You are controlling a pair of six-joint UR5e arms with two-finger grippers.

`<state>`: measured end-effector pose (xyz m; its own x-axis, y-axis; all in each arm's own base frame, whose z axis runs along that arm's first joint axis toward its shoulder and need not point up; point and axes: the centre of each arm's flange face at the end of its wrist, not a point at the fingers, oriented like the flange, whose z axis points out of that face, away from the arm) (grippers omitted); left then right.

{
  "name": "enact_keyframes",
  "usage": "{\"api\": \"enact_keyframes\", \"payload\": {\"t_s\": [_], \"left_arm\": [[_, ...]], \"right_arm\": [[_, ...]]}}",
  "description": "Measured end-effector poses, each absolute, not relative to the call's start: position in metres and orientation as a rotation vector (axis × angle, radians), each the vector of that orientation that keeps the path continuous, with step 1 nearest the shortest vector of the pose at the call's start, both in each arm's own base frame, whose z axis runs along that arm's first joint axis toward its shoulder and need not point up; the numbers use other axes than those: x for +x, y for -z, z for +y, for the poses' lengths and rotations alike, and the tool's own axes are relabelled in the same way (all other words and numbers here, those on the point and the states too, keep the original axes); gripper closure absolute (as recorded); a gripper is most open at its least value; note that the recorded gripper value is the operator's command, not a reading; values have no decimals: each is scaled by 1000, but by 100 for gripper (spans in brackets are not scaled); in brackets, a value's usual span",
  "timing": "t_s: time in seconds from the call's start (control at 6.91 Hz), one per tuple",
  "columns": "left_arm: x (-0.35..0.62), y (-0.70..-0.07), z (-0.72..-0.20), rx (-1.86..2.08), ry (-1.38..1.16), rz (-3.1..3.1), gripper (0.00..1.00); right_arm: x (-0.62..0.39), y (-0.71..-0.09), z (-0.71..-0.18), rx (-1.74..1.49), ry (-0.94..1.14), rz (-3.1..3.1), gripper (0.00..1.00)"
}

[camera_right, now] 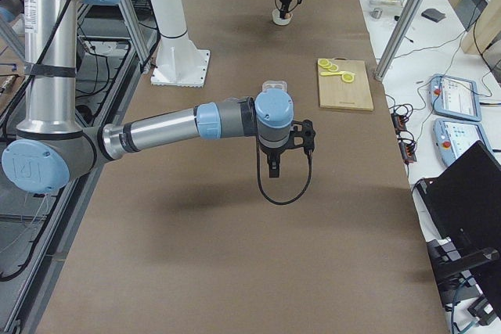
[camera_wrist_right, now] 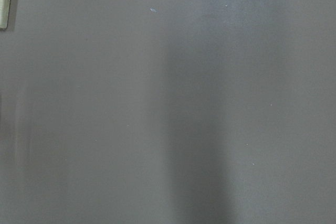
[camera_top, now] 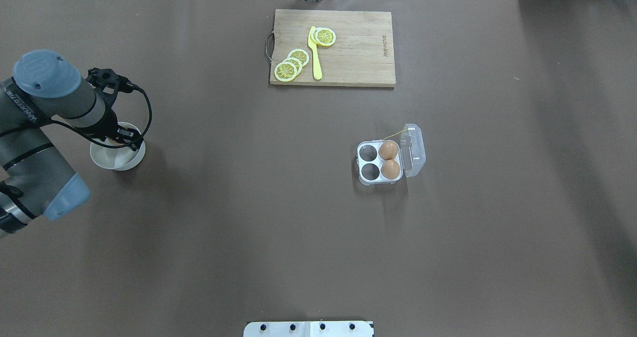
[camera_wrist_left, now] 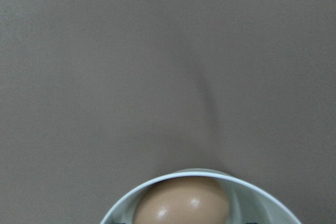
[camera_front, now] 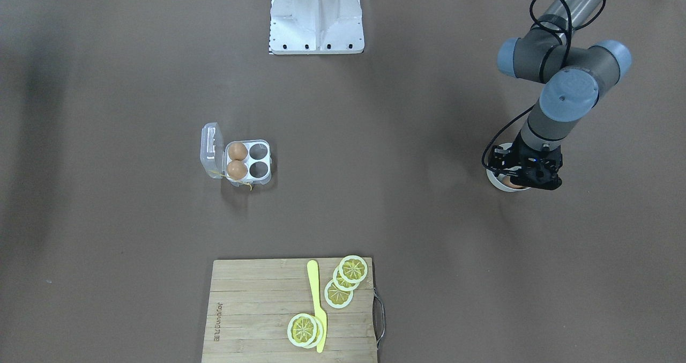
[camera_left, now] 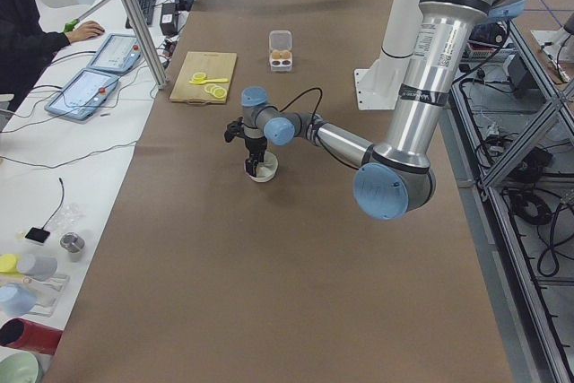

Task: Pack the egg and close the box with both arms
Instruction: 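Lower the left gripper into the bowl and close on the brown egg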

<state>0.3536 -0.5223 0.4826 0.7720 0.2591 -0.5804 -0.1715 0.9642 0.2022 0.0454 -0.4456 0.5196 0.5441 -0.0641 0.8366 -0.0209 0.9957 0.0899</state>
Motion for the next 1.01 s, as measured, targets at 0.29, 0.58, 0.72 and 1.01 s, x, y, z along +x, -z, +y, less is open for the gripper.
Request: {"api": "enact_keyframes", "payload": {"t_s": [0.29,0.58,0.72,1.01], "left_arm": [[356,-481,-527,150,-232,654,19],[355,-481,-531,162,-229,661,20],[354,-481,-532,165,-228,662,22],[353,-481,-533,166,-226,662,23]], "right_arm": [[45,-519,-445,94,27,-996,0],[45,-518,-445,94,27,-997,0],[46,-519,-444,93,27,-997,0],[46,-520,-443,92,27,-997,0]]}}
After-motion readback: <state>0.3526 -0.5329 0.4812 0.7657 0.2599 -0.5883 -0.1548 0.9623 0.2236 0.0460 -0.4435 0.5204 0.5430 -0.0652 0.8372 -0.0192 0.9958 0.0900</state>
